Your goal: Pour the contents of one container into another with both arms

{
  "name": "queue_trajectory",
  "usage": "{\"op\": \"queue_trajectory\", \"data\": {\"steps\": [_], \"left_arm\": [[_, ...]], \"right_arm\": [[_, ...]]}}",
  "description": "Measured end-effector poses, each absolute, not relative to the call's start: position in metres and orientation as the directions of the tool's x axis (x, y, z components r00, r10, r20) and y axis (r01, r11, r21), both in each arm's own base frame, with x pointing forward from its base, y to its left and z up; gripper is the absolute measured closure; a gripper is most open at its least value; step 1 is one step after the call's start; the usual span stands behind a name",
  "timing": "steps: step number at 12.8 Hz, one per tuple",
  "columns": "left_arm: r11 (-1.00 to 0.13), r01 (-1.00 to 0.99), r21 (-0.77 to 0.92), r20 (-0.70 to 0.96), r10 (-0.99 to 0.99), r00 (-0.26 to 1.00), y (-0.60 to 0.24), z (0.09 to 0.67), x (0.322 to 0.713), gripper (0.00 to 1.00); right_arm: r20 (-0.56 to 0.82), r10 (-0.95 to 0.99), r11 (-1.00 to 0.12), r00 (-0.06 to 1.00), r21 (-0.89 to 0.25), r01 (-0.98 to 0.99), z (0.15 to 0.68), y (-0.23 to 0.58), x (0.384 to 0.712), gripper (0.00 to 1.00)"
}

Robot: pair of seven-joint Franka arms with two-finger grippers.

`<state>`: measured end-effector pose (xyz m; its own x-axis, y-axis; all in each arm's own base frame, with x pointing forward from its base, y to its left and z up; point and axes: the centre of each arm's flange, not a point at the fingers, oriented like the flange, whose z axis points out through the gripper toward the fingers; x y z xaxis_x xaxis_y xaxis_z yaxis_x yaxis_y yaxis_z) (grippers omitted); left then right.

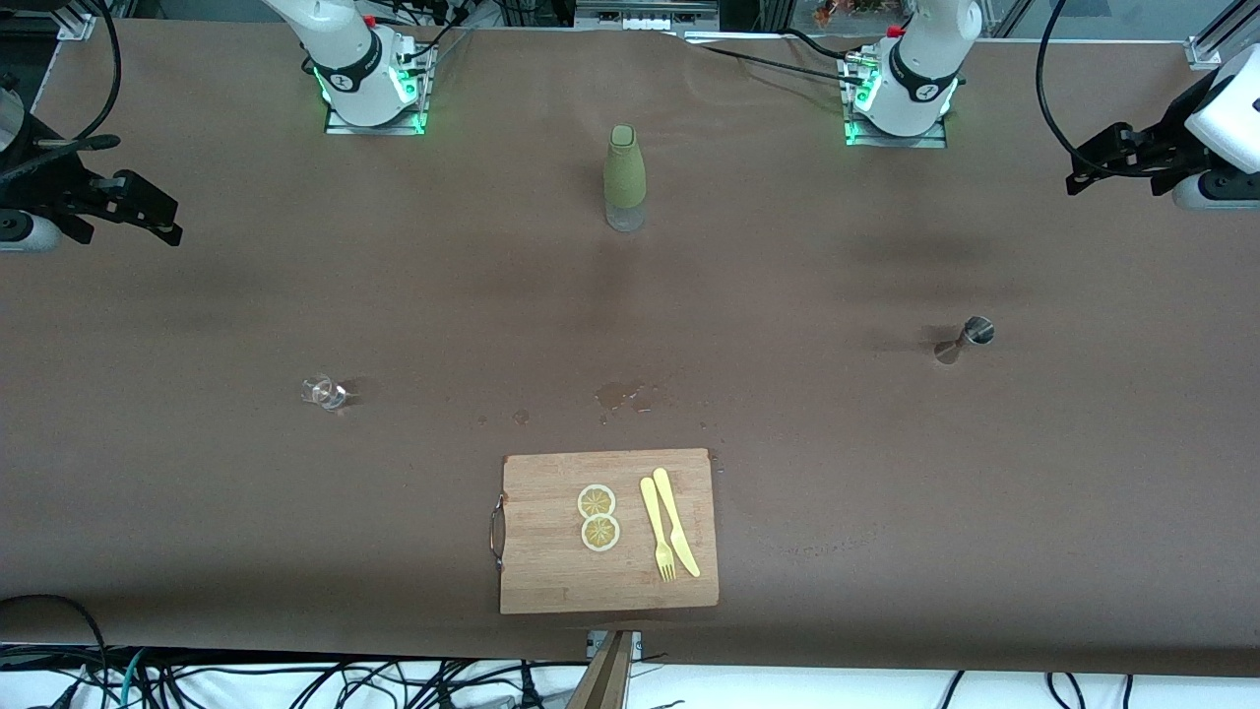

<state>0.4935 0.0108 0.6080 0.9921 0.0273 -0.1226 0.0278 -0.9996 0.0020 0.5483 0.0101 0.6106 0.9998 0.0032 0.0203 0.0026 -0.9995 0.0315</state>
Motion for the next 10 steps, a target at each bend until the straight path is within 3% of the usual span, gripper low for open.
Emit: {"op": "queue_trajectory", "data": {"steps": [10], "left_arm": [[-1.000,-0.004,0.015,-0.128,-0.006,0.992,0.0073,0.6045,0.4958,0.00]], "right_arm": [[0.019,0.003,-1.000,1.000,0.031,0.003,0.6098,0.0101,0.5483,0.00]]}}
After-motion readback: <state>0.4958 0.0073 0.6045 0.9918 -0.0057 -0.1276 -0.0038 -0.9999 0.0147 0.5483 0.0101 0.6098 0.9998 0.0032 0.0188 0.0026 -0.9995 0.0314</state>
